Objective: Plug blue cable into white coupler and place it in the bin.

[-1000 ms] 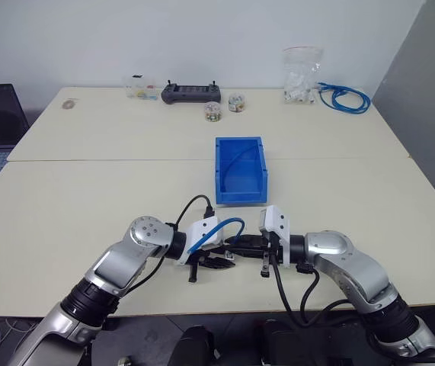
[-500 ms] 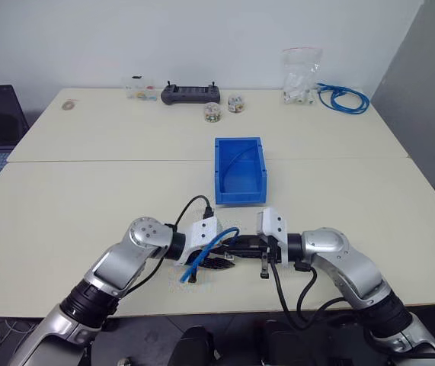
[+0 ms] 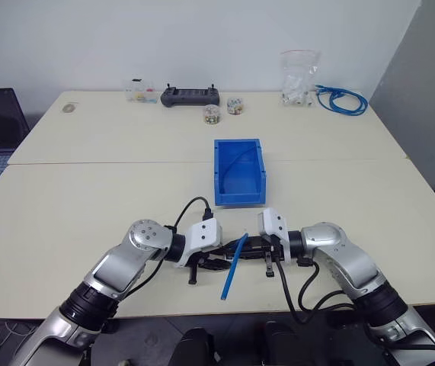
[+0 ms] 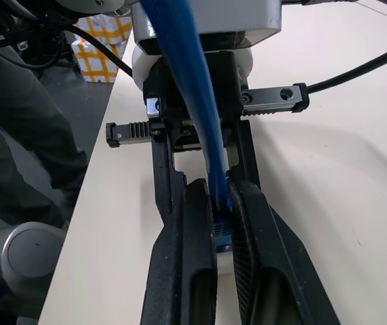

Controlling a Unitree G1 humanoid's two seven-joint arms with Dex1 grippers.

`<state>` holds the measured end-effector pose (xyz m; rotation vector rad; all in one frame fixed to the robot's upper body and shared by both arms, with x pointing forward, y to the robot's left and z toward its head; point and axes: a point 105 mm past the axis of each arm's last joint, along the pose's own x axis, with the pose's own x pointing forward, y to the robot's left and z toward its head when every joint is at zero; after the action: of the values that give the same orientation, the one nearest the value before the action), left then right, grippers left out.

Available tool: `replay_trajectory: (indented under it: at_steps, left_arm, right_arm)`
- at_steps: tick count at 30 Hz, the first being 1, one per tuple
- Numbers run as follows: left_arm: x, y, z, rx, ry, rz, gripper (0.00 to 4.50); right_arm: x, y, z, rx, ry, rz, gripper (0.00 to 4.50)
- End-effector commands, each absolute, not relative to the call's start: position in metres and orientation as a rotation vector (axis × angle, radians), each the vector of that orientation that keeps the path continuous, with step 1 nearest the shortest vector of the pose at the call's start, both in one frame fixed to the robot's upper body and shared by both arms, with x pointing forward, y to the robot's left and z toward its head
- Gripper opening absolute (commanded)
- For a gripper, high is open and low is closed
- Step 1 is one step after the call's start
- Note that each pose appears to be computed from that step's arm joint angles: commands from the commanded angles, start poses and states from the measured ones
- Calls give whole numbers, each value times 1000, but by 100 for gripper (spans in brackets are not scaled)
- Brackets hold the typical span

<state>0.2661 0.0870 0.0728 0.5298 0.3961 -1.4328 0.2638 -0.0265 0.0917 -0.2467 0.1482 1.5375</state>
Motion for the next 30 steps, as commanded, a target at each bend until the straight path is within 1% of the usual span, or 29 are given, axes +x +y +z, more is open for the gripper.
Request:
replay_trajectory:
  at_steps: [1,4,6,10,13,15,17,19,20,21,24,26,29,30]
  left_arm:
    - [264,84,73,527,383,-1441,80]
    - [264,85,73,529,381,-1443,80]
    - [264,84,73,528,380,-1443,80]
    - [263,83,73,527,377,-1444,80]
    - [264,83,73,529,375,-1441,80]
    - [264,86,72,517,383,-1432,80]
    - [267,90,72,511,382,-1401,150]
    - [267,95,71,533,376,-1392,185]
    - [267,96,71,531,368,-1382,213]
    - [267,99,73,519,362,-1371,231]
    - [267,108,80,492,335,-1329,302]
    - [271,121,89,470,303,-1260,348]
    - [276,141,113,381,242,-1140,417]
    - [277,144,118,366,230,-1121,417]
  right_arm:
    - [261,-32,62,-270,289,1543,4]
    - [261,-28,62,-265,293,1555,4]
    - [258,-24,62,-234,358,1583,4]
    - [251,-25,49,-286,456,1626,4]
    - [253,-27,48,-301,448,1615,4]
    - [263,-27,62,-270,379,1572,4]
    - [271,-28,78,-241,310,1529,4]
    - [275,-29,88,-231,265,1504,4]
    - [277,-30,94,-221,244,1492,4]
    - [278,-30,101,-206,220,1477,4]
    - [278,-31,114,-175,182,1449,4]
    - [280,-34,125,-146,159,1404,4]
    - [294,-50,149,-24,151,1267,4]
    - [296,-54,156,8,154,1243,4]
